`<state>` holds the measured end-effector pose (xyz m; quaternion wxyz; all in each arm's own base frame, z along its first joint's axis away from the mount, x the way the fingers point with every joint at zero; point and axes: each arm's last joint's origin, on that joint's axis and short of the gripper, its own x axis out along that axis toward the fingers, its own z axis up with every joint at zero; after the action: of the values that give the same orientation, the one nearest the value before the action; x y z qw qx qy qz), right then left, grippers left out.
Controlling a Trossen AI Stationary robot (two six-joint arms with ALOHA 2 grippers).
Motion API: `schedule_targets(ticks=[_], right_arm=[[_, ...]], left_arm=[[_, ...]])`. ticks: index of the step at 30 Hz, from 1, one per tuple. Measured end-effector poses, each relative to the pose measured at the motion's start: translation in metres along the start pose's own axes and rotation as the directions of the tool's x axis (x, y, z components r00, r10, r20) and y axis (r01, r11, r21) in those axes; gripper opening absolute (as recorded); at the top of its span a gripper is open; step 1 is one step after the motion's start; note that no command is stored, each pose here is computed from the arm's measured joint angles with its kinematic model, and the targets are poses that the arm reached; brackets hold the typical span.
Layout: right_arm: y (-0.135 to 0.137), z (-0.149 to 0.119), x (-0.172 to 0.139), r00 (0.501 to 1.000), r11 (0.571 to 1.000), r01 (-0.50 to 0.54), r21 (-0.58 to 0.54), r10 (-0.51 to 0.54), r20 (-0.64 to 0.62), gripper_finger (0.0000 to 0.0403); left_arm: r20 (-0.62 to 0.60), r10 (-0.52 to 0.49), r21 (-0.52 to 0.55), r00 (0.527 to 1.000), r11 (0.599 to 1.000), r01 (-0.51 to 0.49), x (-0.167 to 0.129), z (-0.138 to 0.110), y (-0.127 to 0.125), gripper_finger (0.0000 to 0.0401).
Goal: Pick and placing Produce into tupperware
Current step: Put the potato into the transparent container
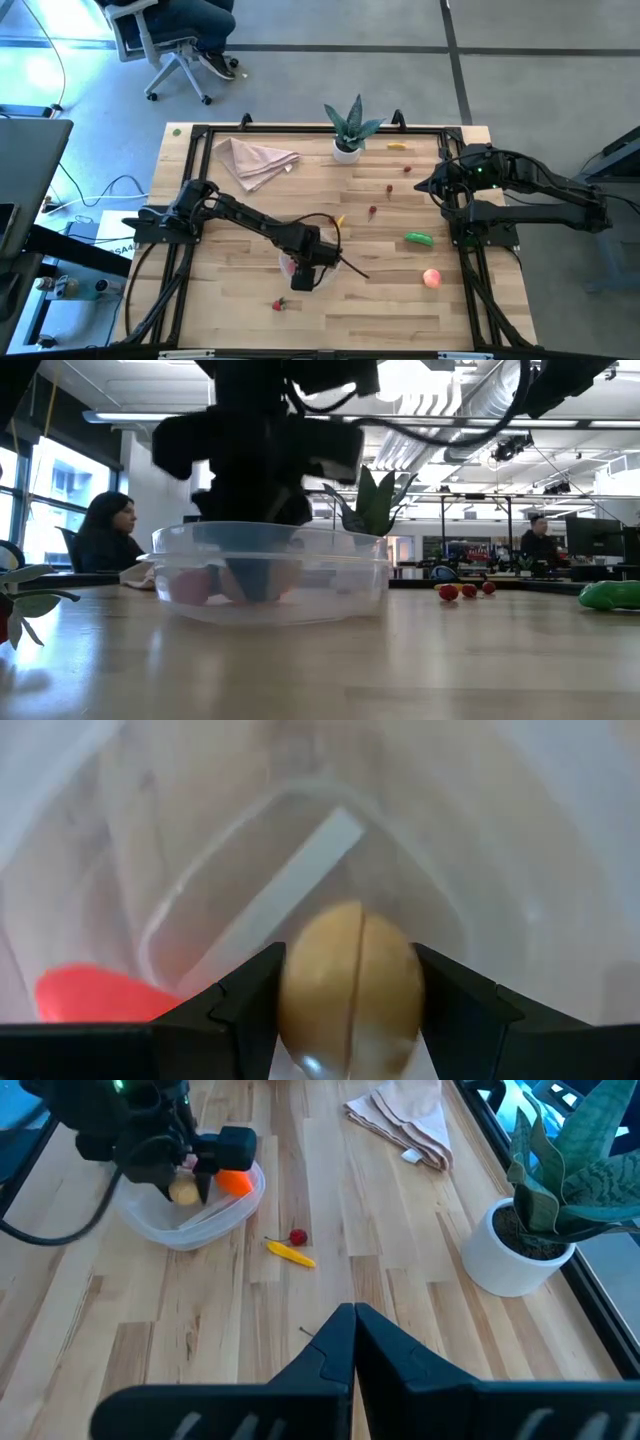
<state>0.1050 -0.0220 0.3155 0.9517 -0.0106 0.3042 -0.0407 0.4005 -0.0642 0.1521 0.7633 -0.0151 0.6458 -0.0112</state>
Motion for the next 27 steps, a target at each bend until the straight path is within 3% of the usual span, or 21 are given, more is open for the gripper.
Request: schedule_targets(ticks=[21, 27], right_arm=[[0.000, 0.000, 0.000, 1.000, 1.000, 0.000, 0.000, 0.000, 0.000, 0.0000], [0.000, 0.000, 0.000, 1.000, 1.000, 0.000, 0.000, 0.000, 0.000, 0.0000]], left_arm=[[0.000, -0.015, -0.032, 1.000, 0.999, 0.015, 0.000, 0.000, 0.000, 0.0193], [-0.010, -0.021, -0.050, 1.000, 0.999, 0.021, -0.013, 0.005, -0.001, 0.0193]])
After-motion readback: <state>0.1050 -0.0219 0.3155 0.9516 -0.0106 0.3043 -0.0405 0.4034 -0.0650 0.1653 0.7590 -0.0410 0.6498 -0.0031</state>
